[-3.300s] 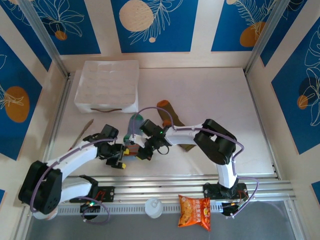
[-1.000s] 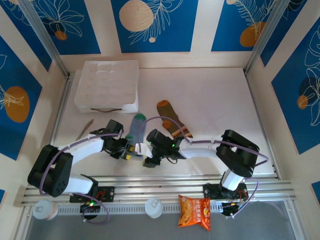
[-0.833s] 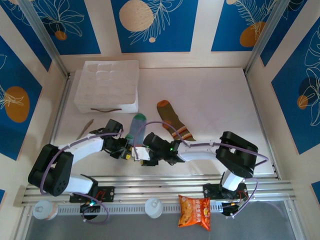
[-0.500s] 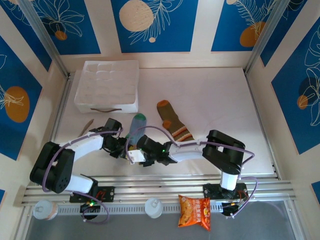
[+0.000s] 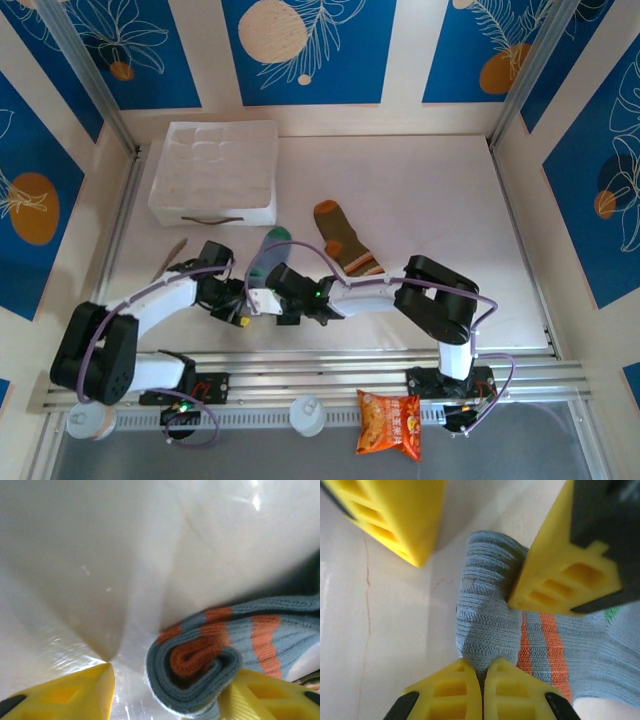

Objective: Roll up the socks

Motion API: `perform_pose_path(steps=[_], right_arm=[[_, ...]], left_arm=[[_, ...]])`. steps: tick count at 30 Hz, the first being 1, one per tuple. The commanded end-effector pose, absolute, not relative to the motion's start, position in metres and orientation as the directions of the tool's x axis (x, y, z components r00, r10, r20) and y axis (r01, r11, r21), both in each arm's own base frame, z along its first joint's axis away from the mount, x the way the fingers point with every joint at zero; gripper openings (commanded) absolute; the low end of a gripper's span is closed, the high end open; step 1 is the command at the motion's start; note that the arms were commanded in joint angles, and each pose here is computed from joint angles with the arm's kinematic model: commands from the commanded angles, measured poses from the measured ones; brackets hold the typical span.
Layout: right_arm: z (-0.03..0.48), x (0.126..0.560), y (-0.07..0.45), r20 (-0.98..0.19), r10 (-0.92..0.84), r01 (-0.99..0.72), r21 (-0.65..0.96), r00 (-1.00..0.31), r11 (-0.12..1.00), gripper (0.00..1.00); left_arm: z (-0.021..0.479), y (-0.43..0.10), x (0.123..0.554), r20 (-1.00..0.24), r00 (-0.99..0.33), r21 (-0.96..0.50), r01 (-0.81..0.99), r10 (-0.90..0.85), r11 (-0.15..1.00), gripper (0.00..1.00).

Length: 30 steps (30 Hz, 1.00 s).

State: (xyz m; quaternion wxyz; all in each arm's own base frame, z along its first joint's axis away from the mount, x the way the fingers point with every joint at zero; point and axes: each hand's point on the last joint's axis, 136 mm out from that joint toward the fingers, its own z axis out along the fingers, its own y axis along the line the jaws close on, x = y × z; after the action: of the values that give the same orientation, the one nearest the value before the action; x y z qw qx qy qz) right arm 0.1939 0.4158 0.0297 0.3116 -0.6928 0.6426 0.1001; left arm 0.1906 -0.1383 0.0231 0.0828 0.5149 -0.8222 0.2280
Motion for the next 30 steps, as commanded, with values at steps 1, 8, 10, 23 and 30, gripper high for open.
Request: perform_pose_path(steps=[1, 8, 10, 23, 30], right_arm=[[-0.025, 0.162, 0.375, -0.408, -0.913, -0.998, -0.051, -0.018, 0.043, 0.0], [-0.039, 0.152, 0.369, -0.361, -0.92, -0.987, 0.108, -0.153, 0.121, 0.0], [-0.04, 0.153, 0.369, -0.354, -0.917, -0.979, 0.144, -0.184, 0.141, 0.0], [-0.035, 0.153, 0.374, -0.302, -0.873, -0.876, 0.418, -0.383, 0.24, 0.0], [-0.03, 0.157, 0.377, -0.238, -0.85, -0.79, 0.543, -0.47, 0.285, 0.0]], left_arm=[[0.019, -0.119, 0.178, 0.336, -0.373, -0.241, -0.922, -0.865, 0.304, 0.62], [0.027, -0.12, 0.184, 0.366, -0.338, -0.3, -0.925, -0.867, 0.233, 0.7], [0.026, -0.122, 0.185, 0.376, -0.34, -0.307, -0.923, -0.862, 0.23, 0.7], [0.021, -0.133, 0.209, 0.378, -0.391, -0.369, -0.895, -0.839, 0.251, 0.67], [0.002, -0.137, 0.2, 0.381, -0.397, -0.288, -0.909, -0.835, 0.301, 0.48]])
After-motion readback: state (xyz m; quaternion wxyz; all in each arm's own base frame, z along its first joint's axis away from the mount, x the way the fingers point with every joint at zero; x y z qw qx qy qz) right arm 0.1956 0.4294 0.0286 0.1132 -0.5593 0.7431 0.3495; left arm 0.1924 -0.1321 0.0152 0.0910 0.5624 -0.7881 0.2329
